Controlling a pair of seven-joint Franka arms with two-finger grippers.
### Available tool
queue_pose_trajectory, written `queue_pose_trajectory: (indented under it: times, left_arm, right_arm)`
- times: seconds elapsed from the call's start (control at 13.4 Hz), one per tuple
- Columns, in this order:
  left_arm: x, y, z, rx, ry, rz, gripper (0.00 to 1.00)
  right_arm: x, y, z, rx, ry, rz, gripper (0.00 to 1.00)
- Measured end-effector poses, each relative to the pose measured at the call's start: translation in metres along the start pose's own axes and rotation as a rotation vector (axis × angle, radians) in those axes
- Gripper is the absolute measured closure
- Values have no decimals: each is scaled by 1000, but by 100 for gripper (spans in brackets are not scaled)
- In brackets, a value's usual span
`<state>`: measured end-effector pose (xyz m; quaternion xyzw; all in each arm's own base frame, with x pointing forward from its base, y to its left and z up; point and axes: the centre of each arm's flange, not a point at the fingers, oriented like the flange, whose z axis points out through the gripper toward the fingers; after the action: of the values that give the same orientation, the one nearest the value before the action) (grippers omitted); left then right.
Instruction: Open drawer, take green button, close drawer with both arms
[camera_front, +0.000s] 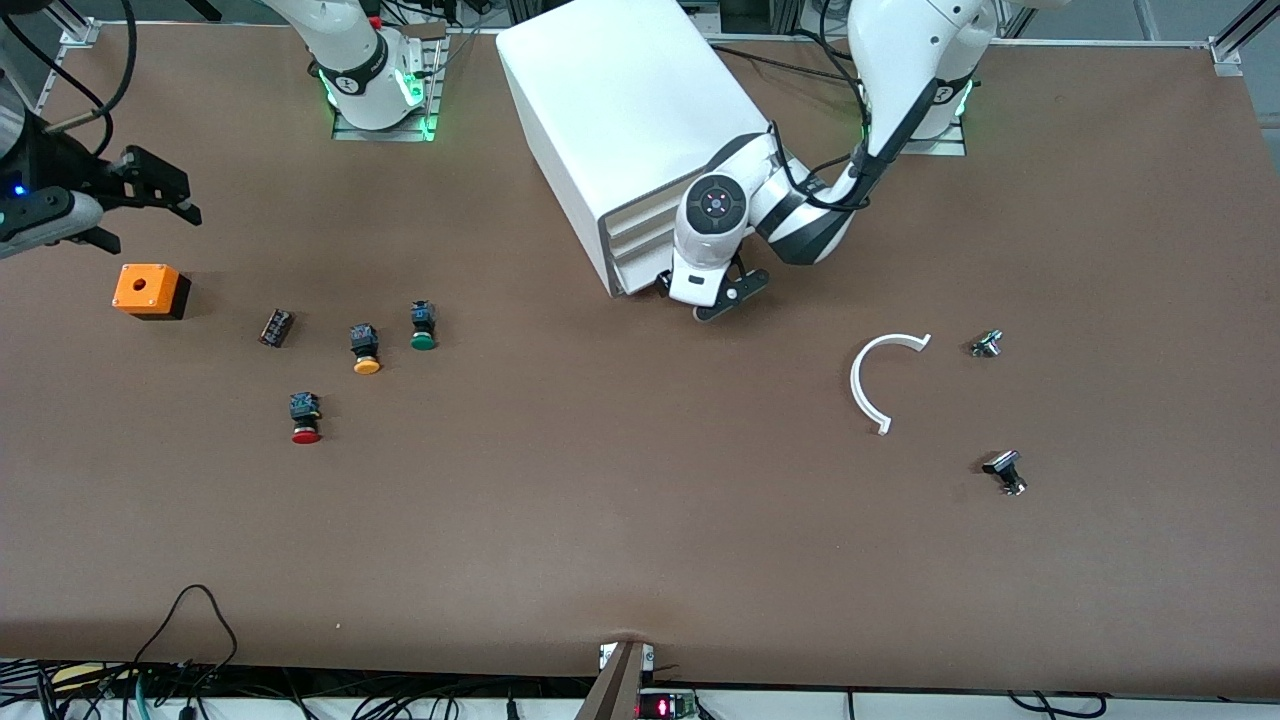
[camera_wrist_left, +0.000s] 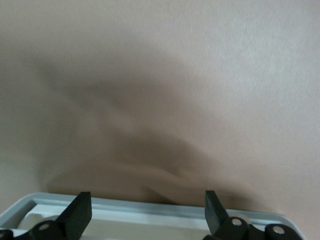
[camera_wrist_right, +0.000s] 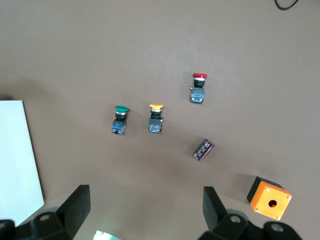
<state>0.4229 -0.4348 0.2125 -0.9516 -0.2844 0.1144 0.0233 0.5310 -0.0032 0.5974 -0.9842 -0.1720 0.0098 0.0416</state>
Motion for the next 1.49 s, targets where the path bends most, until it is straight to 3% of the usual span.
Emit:
queue_pose_trajectory:
  times: [0.9, 1.12, 1.49]
  left_arm:
    - [-26, 5, 2, 3, 4, -5, 0]
    - [8, 6, -25, -46, 23, -62, 0]
    - [115, -22, -138, -105, 139, -186, 0]
  right_arm:
    - [-10, -3, -31, -60, 6, 41, 0]
    - [-10, 1, -28, -60, -3, 54, 0]
    - [-6, 3, -26, -64, 6, 57, 0]
